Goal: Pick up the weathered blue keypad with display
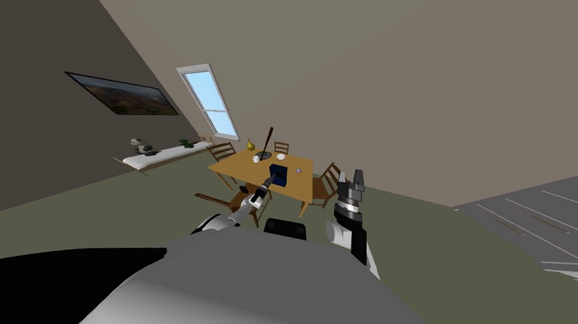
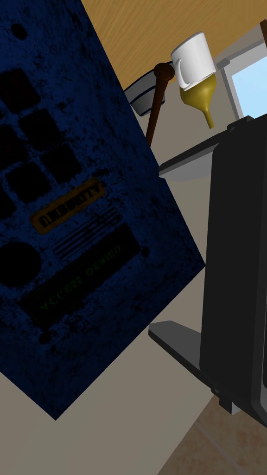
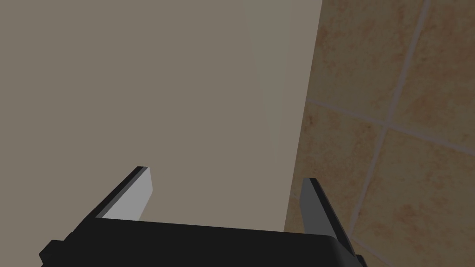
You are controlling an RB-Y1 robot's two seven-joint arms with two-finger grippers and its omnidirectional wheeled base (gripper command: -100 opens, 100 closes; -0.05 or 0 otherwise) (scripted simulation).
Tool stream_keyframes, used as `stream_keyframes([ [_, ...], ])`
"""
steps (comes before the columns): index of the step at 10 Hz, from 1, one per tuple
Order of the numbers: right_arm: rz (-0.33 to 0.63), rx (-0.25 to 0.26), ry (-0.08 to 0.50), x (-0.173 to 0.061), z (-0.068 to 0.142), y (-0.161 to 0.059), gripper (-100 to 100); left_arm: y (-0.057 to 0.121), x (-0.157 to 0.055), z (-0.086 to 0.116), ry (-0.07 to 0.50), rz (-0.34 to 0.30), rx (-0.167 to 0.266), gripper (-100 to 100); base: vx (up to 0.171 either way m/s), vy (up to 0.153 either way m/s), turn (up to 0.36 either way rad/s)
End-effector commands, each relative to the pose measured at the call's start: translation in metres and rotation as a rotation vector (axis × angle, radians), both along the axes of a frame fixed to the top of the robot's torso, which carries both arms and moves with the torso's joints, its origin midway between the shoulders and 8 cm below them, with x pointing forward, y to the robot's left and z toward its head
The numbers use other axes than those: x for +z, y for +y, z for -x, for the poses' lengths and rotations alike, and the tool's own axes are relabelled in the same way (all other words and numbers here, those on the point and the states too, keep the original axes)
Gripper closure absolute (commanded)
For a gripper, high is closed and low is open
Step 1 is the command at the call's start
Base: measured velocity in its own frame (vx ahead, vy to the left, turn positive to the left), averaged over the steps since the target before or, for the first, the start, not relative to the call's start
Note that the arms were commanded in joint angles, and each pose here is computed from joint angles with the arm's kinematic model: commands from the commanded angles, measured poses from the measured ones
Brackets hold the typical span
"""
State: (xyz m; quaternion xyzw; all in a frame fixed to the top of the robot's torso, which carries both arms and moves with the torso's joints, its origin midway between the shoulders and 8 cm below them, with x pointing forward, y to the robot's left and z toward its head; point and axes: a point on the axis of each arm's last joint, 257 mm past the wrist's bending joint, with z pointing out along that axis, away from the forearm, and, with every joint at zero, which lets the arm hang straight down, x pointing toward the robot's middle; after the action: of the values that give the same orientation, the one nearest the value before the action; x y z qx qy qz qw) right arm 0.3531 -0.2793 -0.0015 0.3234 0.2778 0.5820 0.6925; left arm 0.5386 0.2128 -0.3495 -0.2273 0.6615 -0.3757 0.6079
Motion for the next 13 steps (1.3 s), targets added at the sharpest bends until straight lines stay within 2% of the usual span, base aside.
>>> stream_keyframes([
  [1,0.000,0.000,0.000,0.000,0.000,0.000,0,0.005,-0.012,0.008,0.011,-0.011,0.006,-100,0.131,0.046,0.000],
  [2,0.000,0.000,0.000,0.000,0.000,0.000,0,0.013,-0.029,0.026,0.035,-0.030,0.016,-100,0.129,0.046,-0.013],
  [4,0.000,0.000,0.000,0.000,0.000,0.000,0,0.024,-0.051,0.050,0.066,-0.056,0.030,-100,0.164,0.047,-0.007],
  [5,0.000,0.000,0.000,0.000,0.000,0.000,0,0.027,-0.056,0.056,0.074,-0.063,0.033,-100,0.162,0.048,-0.005],
  [7,0.000,0.000,0.000,0.000,0.000,0.000,0,0.028,-0.054,0.054,0.069,-0.060,0.032,-100,0.052,0.015,0.000],
  [8,0.000,0.000,0.000,0.000,0.000,0.000,0,0.028,-0.054,0.054,0.070,-0.062,0.032,0,0.007,0.002,0.000],
  [9,0.000,0.000,0.000,0.000,0.000,0.000,0,0.051,-0.053,0.056,0.071,-0.061,0.055,-100,0.024,-0.048,-0.183],
  [10,0.000,0.000,0.000,0.000,0.000,0.000,0,0.062,-0.052,0.058,0.071,-0.060,0.066,-100,0.052,-0.079,-0.155],
  [12,0.000,0.000,0.000,0.000,0.000,0.000,0,0.062,-0.052,0.058,0.071,-0.060,0.066,-100,0.030,-0.046,0.000],
  [13,0.000,0.000,0.000,0.000,0.000,0.000,0,0.085,-0.050,0.061,0.070,-0.060,0.088,-100,0.032,-0.064,-0.151],
])
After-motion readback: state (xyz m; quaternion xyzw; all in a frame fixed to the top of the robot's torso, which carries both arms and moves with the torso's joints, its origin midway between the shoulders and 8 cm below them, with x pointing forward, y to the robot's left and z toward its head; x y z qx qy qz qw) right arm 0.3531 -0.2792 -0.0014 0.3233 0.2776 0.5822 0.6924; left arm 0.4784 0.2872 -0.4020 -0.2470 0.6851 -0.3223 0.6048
